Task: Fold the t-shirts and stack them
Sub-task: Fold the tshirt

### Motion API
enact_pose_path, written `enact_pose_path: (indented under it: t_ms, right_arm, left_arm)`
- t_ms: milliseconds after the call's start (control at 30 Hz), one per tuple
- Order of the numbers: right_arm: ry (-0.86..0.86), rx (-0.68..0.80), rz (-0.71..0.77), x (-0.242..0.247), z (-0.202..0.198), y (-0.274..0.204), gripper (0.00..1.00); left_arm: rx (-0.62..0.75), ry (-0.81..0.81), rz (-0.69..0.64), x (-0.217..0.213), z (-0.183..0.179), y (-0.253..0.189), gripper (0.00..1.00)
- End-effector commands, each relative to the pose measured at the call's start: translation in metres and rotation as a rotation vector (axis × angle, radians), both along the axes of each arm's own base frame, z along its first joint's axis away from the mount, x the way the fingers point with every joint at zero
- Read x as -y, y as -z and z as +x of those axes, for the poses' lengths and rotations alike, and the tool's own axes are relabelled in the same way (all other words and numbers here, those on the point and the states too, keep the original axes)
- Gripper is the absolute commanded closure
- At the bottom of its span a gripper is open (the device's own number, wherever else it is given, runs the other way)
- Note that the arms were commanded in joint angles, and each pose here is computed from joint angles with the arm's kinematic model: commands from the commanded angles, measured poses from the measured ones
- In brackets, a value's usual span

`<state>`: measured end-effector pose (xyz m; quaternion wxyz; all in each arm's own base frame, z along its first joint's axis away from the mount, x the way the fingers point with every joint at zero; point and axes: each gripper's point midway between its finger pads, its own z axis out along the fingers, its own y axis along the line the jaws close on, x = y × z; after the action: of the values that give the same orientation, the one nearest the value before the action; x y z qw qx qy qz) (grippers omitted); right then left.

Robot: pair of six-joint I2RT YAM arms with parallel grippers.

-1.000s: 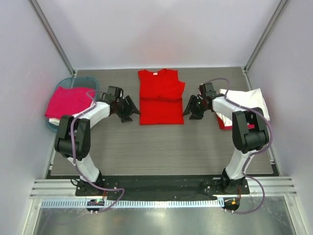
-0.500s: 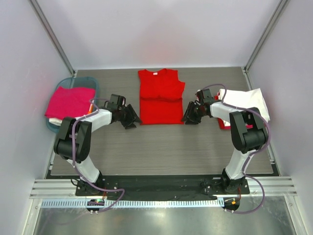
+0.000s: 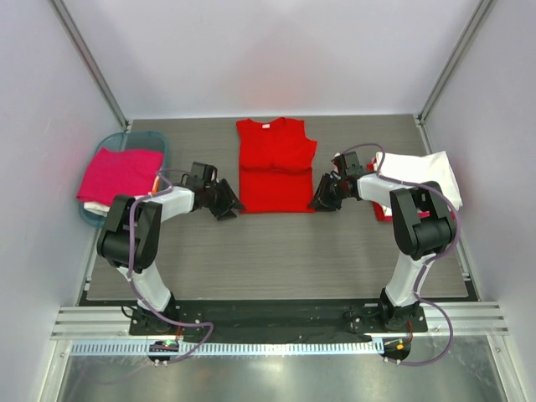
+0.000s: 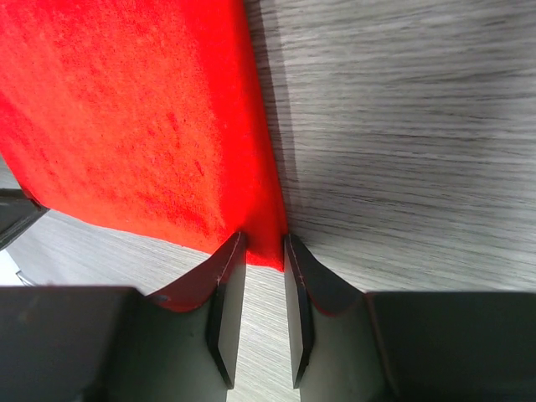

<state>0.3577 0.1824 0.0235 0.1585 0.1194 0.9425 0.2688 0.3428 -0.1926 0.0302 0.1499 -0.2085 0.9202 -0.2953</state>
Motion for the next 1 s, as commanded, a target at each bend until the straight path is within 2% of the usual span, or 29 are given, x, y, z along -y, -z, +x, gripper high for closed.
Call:
enact_pose_path:
  t_ms: [0,67,167,200,333,367,400,467,700,833,967]
  right_arm:
    - [-0.011,0.002,-0.004,-0.002,-0.001,0.003,0.71]
    - [-0.008,0.003,-0.006,-0.001,0.0,0.004,0.72]
    - [-0.012,0.004,0.001,-0.004,0.002,0.003,0.79]
    - [-0.013,0.004,0.005,-0.005,0.003,0.002,0.8]
    - [-0.016,0.009,0.006,-0.004,0.001,-0.001,0.85]
    - [-0.014,0.01,0.005,-0.003,0.0,-0.002,0.86]
    - [-0.017,0.009,0.006,-0.004,-0.001,-0.002,0.91]
    - [-0.018,0.01,0.007,-0.003,-0.004,-0.005,0.99]
    - [-0.022,0.042,0.019,-0.002,-0.01,-0.028,0.99]
    - [-0.019,0.094,0.025,-0.003,-0.001,-0.062,0.99]
    - [-0.009,0.116,0.03,0.0,-0.011,-0.082,0.99]
  left_arm:
    - [0.024,0.004,-0.005,0.003,0.008,0.003,0.54]
    - [0.029,-0.001,0.002,0.003,0.012,0.005,0.55]
    - [0.024,-0.017,0.013,0.001,0.015,0.01,0.65]
    - [0.03,-0.026,0.013,0.001,0.017,0.01,0.75]
    - [0.023,-0.043,-0.01,0.007,0.017,0.016,0.87]
    - [0.023,-0.04,-0.011,0.009,0.017,0.017,0.95]
    - [0.025,-0.04,-0.012,0.01,0.017,0.018,1.0]
    - [0.017,-0.041,-0.014,0.009,0.014,0.021,1.0]
    - [0.047,-0.026,-0.045,0.011,0.005,-0.006,1.0]
    - [0.087,-0.01,-0.058,0.013,0.007,-0.038,1.0]
    - [0.146,-0.016,-0.066,0.009,-0.002,-0.067,1.0]
